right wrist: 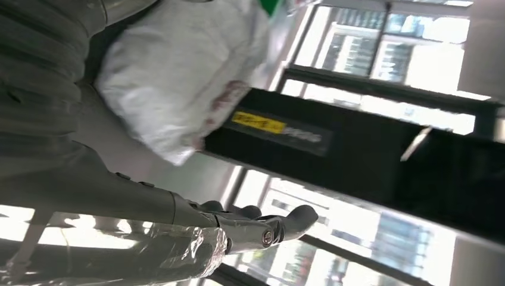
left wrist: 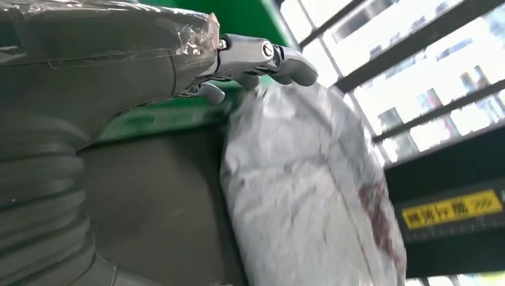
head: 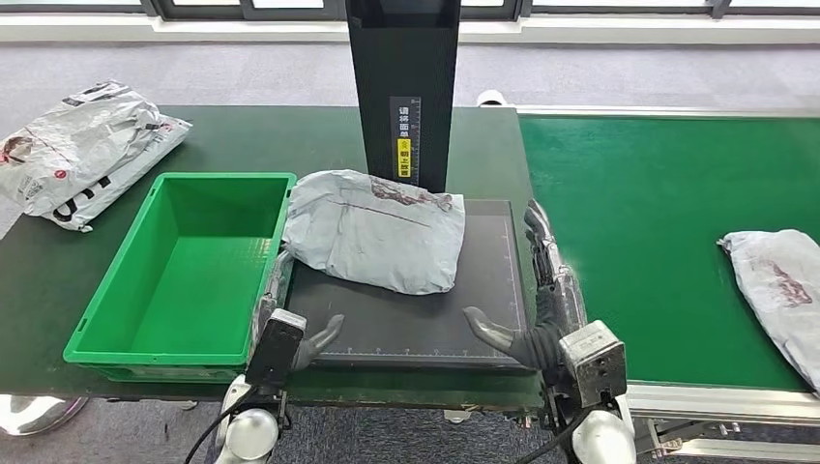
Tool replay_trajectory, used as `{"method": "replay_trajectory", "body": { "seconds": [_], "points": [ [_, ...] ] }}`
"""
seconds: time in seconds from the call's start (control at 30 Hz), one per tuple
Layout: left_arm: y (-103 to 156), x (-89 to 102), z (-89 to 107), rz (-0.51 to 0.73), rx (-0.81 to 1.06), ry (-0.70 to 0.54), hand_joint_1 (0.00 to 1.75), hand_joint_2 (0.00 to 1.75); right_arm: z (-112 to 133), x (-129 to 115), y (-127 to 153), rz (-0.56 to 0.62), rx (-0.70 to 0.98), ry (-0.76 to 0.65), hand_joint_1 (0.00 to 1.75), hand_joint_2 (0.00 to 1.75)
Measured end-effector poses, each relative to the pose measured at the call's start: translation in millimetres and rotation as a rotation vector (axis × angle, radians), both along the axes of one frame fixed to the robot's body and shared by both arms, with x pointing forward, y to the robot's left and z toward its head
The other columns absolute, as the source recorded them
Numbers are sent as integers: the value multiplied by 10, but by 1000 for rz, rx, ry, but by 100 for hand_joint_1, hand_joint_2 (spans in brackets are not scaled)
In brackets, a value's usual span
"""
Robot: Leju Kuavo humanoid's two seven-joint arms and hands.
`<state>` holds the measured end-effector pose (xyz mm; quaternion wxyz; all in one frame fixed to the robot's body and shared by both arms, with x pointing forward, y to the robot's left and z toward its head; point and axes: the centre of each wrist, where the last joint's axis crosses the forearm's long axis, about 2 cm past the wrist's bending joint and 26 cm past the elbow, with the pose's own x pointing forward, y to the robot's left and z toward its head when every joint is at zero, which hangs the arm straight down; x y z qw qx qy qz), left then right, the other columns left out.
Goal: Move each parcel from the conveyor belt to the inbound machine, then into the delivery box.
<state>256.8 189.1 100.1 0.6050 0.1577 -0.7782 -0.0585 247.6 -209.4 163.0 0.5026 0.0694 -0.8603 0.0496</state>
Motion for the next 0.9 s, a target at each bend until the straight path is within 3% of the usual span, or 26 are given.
{"method": "replay_trajectory", "body": {
  "seconds": [0.13, 0.33, 0.57, 0.77, 0.9],
  "points": [
    [-9, 207, 148, 118, 165, -87, 0, 175, -269, -13, -16, -4, 25, 98, 0, 175],
    [-189, 655, 556, 247, 523, -216, 0, 175, -343, 46, 20, 2, 45, 131, 0, 175],
    [-392, 996, 785, 238, 735, -250, 0, 175, -427, 144, 68, 25, 59, 155, 0, 175],
    [-443, 1089, 804, 214, 777, -238, 0, 175, -456, 180, 81, 34, 59, 168, 0, 175],
    [-533, 1234, 814, 146, 918, -176, 0, 175, -474, 246, 112, 70, 64, 163, 0, 175]
  ]
}}
